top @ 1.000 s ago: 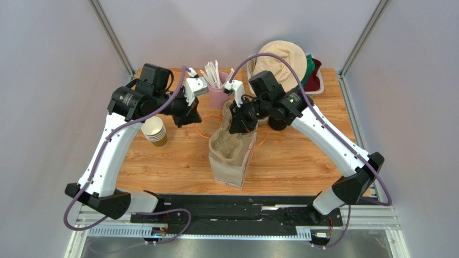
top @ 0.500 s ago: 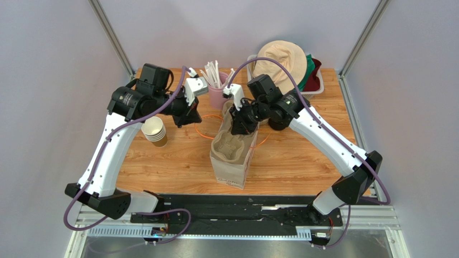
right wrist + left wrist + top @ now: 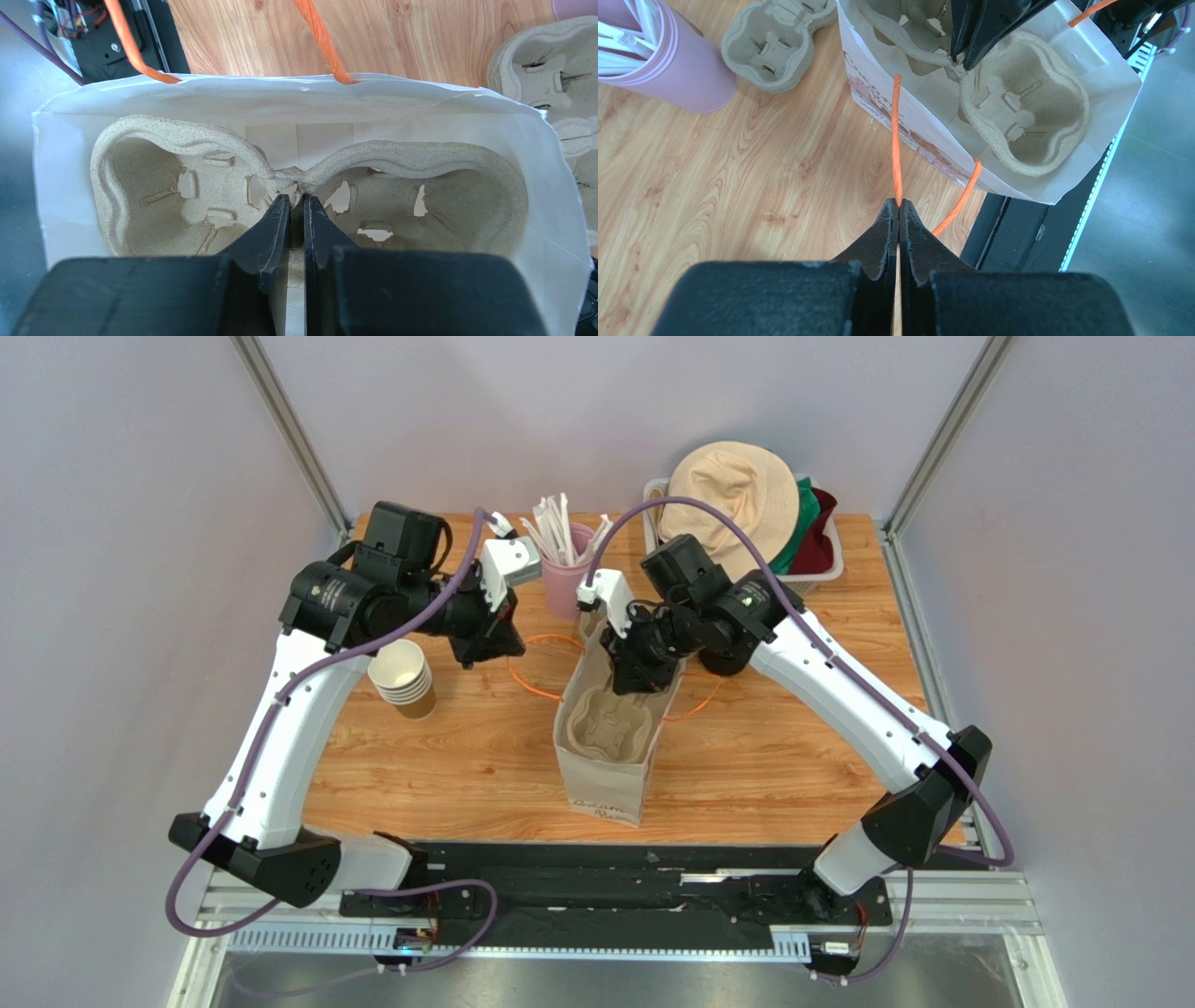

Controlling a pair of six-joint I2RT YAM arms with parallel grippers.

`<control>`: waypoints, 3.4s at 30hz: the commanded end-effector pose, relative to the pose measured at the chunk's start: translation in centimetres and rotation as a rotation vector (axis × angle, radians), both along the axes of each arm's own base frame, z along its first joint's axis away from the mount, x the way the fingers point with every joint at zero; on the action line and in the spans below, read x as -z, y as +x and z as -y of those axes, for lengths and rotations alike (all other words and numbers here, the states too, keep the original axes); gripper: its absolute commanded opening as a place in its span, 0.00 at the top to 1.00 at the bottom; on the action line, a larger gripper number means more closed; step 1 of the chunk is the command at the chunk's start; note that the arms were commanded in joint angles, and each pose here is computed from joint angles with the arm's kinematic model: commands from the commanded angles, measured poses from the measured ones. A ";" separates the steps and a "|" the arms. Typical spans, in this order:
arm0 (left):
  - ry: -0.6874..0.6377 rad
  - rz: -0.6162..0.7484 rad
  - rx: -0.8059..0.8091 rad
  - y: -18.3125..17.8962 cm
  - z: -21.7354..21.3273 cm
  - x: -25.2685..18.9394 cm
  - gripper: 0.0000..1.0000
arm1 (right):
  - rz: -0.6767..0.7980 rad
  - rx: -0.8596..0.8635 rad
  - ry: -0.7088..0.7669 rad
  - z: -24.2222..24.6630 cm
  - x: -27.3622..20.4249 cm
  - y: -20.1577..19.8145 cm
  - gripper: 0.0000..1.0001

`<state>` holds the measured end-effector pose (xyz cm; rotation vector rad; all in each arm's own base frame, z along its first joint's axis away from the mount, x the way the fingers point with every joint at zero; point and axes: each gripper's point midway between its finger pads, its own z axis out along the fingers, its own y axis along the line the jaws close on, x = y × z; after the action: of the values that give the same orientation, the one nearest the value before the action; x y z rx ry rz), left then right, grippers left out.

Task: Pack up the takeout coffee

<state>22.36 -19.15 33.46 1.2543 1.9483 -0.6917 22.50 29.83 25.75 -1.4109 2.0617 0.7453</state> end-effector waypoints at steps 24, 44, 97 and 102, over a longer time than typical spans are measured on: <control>0.069 0.039 -0.193 2.2 -2.0 2.9 1.00 | 0.054 -0.072 -0.199 0.2 5.4 0.4 0.96; -0.007 0.043 -0.334 5.4 -2.9 1.6 1.00 | -0.017 -0.116 -0.282 0.8 8.2 -0.2 0.96; -0.094 0.046 -0.166 2.7 -1.1 -1.3 0.99 | 0.402 0.030 0.091 0.3 -9.0 1.6 0.15; -0.095 0.044 -0.162 3.0 -0.9 -1.5 0.99 | 0.513 0.080 0.186 2.1 -14.6 1.2 0.13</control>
<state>25.31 -17.93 33.62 1.0076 1.9823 -0.6506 23.37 28.71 33.55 -1.3954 1.7542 0.4857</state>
